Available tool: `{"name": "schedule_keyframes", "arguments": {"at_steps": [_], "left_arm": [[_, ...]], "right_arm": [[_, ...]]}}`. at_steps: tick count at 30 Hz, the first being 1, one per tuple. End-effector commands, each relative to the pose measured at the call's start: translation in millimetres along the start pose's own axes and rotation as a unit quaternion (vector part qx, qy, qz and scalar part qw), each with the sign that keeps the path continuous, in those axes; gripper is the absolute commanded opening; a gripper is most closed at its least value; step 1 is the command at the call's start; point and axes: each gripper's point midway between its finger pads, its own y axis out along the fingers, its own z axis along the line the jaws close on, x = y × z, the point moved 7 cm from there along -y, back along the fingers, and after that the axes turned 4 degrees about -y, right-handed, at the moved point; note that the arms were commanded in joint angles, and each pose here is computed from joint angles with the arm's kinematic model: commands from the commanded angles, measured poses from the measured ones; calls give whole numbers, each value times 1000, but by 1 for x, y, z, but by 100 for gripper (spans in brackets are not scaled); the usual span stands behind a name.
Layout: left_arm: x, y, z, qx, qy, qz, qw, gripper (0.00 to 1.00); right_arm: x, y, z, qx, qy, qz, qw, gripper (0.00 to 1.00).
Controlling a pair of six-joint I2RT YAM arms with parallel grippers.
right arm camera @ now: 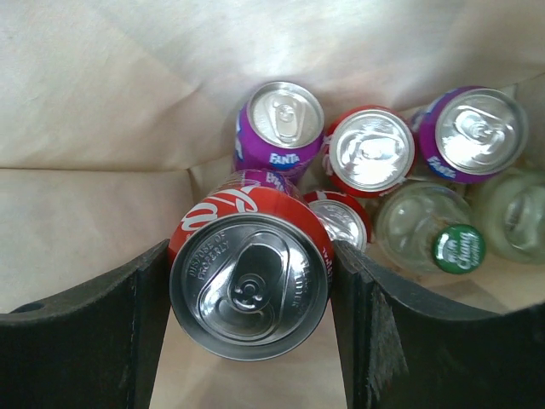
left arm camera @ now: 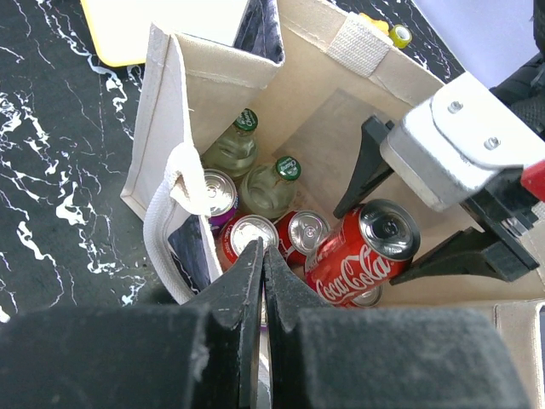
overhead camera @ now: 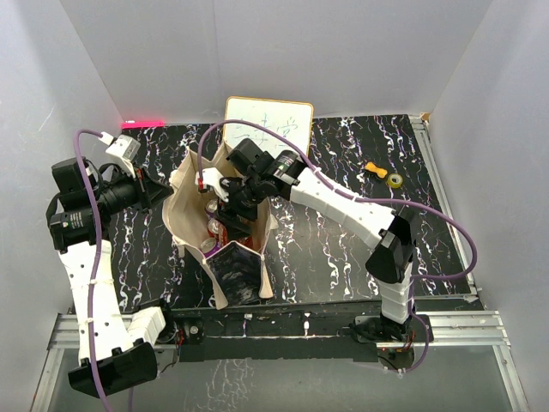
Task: Place the beverage into the canvas bag
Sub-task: Place the drink in the canvas bag.
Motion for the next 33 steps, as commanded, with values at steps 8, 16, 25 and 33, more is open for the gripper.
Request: {"name": "schedule_keyframes", "arguments": {"at_steps": [8, 16, 25, 33], "left_arm": [[-1, 2, -2, -3, -39, -7, 999, 0], [-2, 5, 4, 17, -52, -15, 998, 0], [-1, 3, 3, 24, -47, -19, 998, 0], [-3, 0, 1, 33, -45, -19, 998, 0]], "right_arm": [[18, 19, 39, 88, -26, -56, 994, 8], [15, 27, 73, 136, -64, -37, 988, 8], [12, 34, 78, 120, -66, -26, 990, 8], [1, 50, 80, 91, -60, -7, 994, 8]]}}
